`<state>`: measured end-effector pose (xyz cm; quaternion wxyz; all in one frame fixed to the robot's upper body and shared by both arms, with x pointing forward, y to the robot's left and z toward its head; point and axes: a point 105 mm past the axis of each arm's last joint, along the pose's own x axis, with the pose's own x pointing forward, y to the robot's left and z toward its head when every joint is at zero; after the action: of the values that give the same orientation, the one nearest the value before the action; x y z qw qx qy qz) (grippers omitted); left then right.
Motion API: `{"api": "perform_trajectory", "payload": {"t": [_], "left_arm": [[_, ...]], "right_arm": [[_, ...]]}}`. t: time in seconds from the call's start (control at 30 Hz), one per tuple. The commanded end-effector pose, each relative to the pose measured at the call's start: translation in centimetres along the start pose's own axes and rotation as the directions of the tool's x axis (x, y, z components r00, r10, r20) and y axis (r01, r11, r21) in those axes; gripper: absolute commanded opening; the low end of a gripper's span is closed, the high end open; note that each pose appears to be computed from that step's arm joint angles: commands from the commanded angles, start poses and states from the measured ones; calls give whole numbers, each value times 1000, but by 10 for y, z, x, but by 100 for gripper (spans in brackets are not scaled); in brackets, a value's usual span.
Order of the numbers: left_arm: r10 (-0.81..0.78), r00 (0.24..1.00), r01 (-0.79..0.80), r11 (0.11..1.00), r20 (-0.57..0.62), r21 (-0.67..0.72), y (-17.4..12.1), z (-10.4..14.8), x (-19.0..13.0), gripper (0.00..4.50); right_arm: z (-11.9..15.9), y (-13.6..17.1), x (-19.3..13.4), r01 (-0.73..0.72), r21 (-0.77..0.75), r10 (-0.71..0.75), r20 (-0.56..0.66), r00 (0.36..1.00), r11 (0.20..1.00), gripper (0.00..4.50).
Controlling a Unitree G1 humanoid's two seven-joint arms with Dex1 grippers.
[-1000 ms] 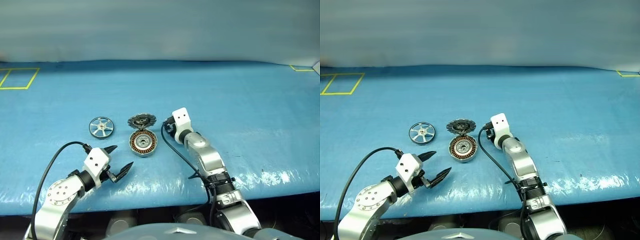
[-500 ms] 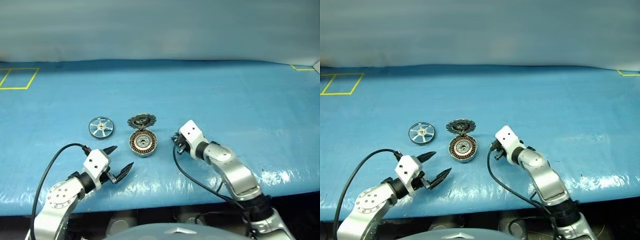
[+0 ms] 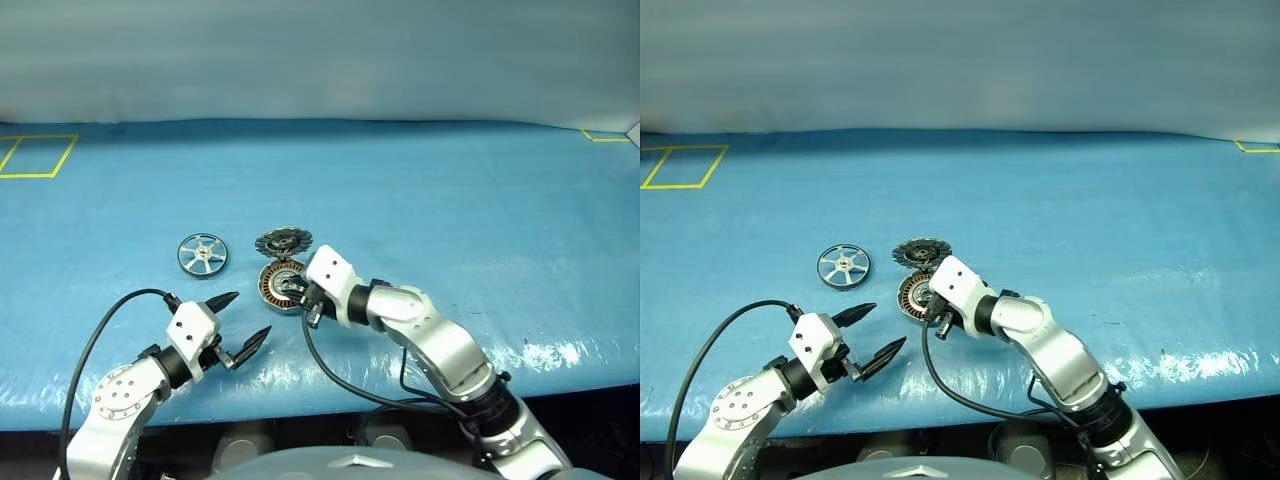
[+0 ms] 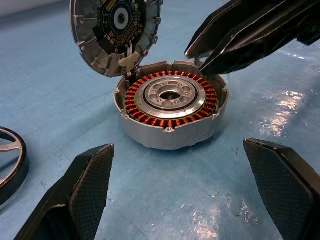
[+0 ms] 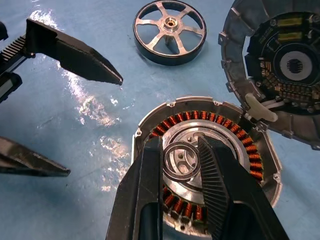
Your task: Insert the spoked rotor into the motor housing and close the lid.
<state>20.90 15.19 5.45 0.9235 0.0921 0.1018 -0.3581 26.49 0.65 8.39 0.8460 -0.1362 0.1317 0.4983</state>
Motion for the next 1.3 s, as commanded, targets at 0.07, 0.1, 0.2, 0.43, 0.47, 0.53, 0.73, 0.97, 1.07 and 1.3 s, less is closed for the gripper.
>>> {"api": "perform_trajectory", "payload": {"t": [0.07, 0.1, 0.2, 0.43, 0.47, 0.53, 0.73, 0.97, 1.07, 1.3], "left_arm": [[10, 1000, -11, 1000, 19, 20, 1, 3, -4, 450], [12, 1000, -12, 1000, 20, 15, 1, 3, -4, 450], [13, 1000, -13, 1000, 18, 7, 0, 1, -6, 450], [4, 1000, -4, 1000, 16, 7, 1, 0, -4, 450], [2, 1000, -3, 1000, 16, 8, 1, -1, -4, 450], [0, 1000, -1, 1000, 17, 8, 1, 0, -3, 450], [-1, 1000, 1, 1000, 16, 6, 2, -1, -3, 450], [0, 1000, 0, 1000, 10, -3, 1, -3, -4, 450], [2, 1000, -2, 1000, 12, -4, 1, -2, -3, 450], [1, 1000, -1, 1000, 14, -5, 0, -3, -2, 450]], "right_arm": [[6, -9, 11, 64, -3, -64, 35, 997, 998, 67], [6, -11, 12, 75, 8, -75, 36, 997, 997, 67], [2, -17, 13, 102, 33, -103, 27, 994, 994, 67], [-10, -17, 13, 95, 64, -95, -3, 995, 993, 67], [-11, -16, 14, 94, 64, -94, -5, 996, 993, 67], [-12, -14, 15, 87, 70, -87, -8, 996, 994, 67], [-13, -12, 19, 78, 81, -77, -11, 997, 994, 67], [-18, -12, 21, 73, 92, -71, -21, 997, 993, 67], [-20, -13, 20, 74, 92, -72, -28, 997, 993, 67], [-22, -17, 16, 81, 87, -78, -38, 996, 993, 67]]}}
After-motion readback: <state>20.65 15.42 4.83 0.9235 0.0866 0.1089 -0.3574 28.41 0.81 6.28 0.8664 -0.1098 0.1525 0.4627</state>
